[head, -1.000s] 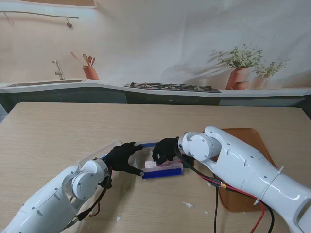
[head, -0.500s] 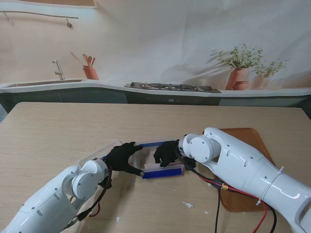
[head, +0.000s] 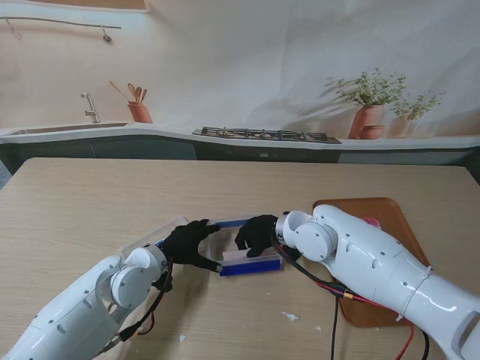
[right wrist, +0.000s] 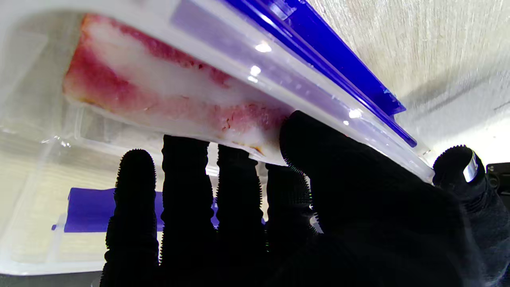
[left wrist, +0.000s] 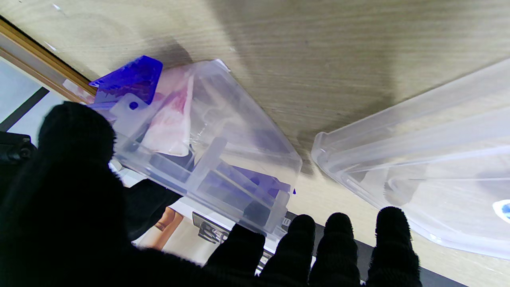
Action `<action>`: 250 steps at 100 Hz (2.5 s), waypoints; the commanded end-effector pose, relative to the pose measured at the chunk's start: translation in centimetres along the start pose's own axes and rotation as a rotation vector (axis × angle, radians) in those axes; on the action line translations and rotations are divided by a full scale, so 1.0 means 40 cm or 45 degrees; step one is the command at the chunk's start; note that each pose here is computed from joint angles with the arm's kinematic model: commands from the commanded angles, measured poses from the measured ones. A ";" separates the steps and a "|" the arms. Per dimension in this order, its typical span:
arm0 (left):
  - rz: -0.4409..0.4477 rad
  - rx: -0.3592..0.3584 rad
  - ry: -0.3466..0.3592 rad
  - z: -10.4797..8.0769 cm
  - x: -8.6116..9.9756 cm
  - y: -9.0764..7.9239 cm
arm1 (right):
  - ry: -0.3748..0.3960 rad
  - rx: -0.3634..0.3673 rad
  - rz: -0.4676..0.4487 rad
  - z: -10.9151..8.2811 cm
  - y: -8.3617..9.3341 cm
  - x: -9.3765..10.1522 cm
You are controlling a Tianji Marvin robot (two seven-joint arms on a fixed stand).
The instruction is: Separate the bacon slices onto the tray
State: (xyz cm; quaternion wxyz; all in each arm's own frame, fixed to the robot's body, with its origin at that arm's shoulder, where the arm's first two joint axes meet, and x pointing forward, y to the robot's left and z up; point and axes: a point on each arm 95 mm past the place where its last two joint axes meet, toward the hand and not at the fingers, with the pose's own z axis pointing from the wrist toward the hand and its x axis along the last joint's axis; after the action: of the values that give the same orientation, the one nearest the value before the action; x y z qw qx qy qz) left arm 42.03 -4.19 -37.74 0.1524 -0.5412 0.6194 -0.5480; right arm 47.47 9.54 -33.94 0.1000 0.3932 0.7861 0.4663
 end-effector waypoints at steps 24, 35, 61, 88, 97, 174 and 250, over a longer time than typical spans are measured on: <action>-0.003 -0.053 -0.019 -0.006 -0.012 0.030 | 0.047 -0.041 -0.008 0.001 -0.026 0.000; -0.003 -0.056 -0.020 -0.006 -0.012 0.030 | 0.046 -0.097 -0.063 -0.014 -0.007 0.002; -0.002 -0.043 -0.014 -0.009 -0.009 0.029 | 0.044 -0.187 -0.137 -0.066 0.051 0.020; -0.006 -0.011 -0.005 -0.008 -0.008 0.025 | 0.046 -0.263 -0.178 -0.108 0.100 0.027; -0.008 0.007 0.003 -0.009 -0.007 0.022 | 0.042 -0.315 -0.185 -0.133 0.119 0.029; -0.035 0.178 0.075 -0.019 0.012 -0.002 | -0.232 -0.310 -0.311 -0.423 0.057 -0.064; -0.136 0.454 0.139 -0.088 0.038 -0.073 | -0.490 0.135 -0.106 -0.535 -0.182 -0.171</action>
State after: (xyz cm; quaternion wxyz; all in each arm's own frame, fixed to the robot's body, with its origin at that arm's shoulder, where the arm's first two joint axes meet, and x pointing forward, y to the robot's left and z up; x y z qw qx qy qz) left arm 40.35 -2.81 -33.81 0.1862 -0.5090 0.4941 -0.6798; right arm 37.77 -10.63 -27.94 0.2626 0.4287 0.7883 0.3548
